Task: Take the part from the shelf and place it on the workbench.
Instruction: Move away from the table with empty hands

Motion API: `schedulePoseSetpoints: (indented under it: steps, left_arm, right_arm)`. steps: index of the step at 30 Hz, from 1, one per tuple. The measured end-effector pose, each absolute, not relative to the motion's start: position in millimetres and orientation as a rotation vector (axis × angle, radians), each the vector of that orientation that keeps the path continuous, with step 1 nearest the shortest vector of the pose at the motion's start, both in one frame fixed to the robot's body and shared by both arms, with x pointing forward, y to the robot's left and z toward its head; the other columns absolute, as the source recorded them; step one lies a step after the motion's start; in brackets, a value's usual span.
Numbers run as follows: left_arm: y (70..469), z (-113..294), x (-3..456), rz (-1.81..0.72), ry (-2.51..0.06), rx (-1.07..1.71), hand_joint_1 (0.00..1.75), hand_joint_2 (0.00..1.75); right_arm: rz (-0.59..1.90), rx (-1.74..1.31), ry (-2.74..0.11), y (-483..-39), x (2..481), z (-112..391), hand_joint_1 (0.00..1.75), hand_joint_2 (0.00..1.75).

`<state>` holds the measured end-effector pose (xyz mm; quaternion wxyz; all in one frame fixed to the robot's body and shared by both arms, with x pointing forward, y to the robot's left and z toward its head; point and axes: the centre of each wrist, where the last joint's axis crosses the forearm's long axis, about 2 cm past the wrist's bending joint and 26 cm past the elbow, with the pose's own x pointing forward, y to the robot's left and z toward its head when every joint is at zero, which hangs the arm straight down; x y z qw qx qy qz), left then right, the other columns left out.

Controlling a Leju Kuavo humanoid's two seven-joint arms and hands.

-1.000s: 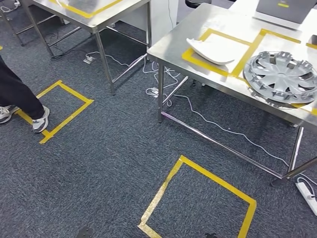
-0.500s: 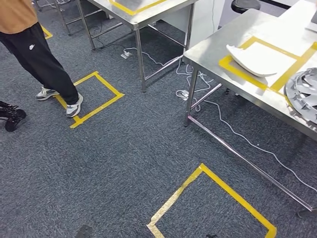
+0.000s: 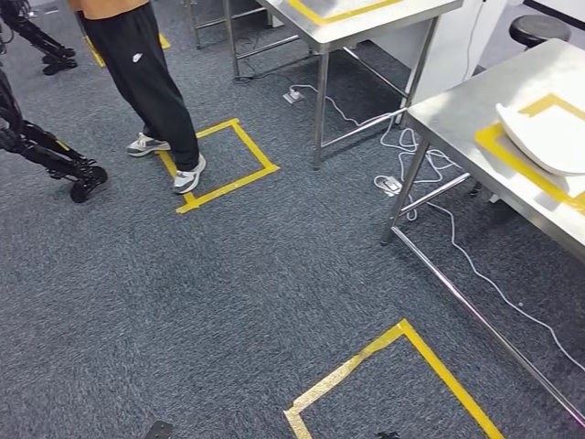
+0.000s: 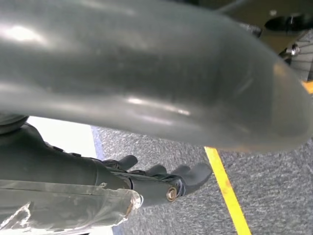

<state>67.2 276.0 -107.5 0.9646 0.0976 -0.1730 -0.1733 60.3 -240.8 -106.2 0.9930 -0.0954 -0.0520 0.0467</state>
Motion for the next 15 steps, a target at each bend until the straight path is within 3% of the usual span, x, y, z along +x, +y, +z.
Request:
schedulePoseSetpoints:
  steps: [1,15]
  left_arm:
    - [276.4,-107.7,65.9,-0.350,-0.347,0.196,0.00,0.00]
    - [281.2,-108.2,64.0,-0.351,-0.271,0.197,0.00,0.00]
  right_arm:
    - [0.095,-0.191,-0.106,-240.9,61.0,-106.0,0.00,0.00]
    - [0.102,-0.190,-0.094,-241.7,57.5,-106.7,0.00,0.00]
